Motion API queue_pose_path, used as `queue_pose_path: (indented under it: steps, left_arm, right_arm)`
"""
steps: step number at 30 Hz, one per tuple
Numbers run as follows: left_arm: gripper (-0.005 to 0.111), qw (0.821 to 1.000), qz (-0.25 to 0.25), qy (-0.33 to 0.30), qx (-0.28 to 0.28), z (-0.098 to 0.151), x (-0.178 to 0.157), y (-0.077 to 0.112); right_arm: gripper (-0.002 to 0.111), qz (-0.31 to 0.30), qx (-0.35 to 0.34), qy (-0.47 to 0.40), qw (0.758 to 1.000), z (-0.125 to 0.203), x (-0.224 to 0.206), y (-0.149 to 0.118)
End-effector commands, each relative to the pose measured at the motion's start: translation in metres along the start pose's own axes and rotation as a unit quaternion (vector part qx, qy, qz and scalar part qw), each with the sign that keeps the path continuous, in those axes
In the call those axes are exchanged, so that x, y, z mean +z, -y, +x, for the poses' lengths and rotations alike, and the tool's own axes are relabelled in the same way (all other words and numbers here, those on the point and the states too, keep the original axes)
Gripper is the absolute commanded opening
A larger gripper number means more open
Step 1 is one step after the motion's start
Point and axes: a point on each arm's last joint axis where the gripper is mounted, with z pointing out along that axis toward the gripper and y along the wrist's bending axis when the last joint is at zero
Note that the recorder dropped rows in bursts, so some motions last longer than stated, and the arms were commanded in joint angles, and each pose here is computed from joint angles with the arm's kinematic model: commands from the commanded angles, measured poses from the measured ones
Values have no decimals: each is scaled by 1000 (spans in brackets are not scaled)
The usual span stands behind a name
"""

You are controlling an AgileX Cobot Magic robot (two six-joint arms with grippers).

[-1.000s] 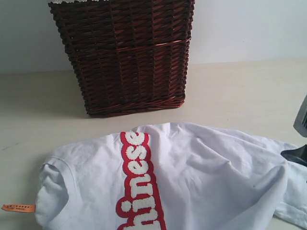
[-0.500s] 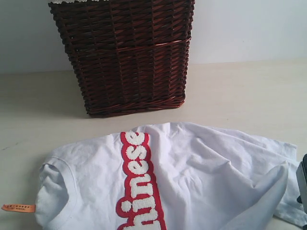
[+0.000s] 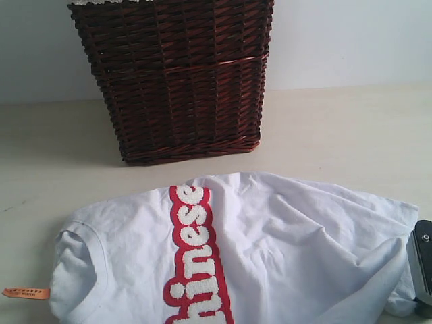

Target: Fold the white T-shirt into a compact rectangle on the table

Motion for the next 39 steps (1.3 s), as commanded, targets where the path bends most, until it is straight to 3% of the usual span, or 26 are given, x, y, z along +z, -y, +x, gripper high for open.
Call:
queue_pose_path:
  steps: [1, 7, 14, 22, 30, 32, 37, 39]
  left_arm:
    - [0, 1000, 4, 2, -2, 0, -1, 0]
    - [0, 1000, 4, 2, -2, 0, -1, 0]
    - [0, 1000, 4, 2, -2, 0, -1, 0]
    - [0, 1000, 4, 2, -2, 0, -1, 0]
    - [0, 1000, 4, 2, -2, 0, -1, 0]
    - [0, 1000, 4, 2, -2, 0, -1, 0]
    - [0, 1000, 4, 2, -2, 0, -1, 0]
    - [0, 1000, 4, 2, -2, 0, -1, 0]
  right_arm:
    - [0, -9, -6, -7, 1000, 3, 5, -2]
    - [0, -26, -5, 15, 1000, -4, -9, -9]
    - [0, -119, -106, 41, 986, -19, -63, -40]
    - [0, -114, -173, -105, 973, 4, -86, -48]
    - [0, -188, -228, -254, 921, 33, -97, -45]
    - [0, -194, -230, -275, 913, 37, -97, -43]
    - [0, -185, -147, -289, 928, 37, -93, -41]
    - [0, -191, -146, -287, 927, 38, -91, -40]
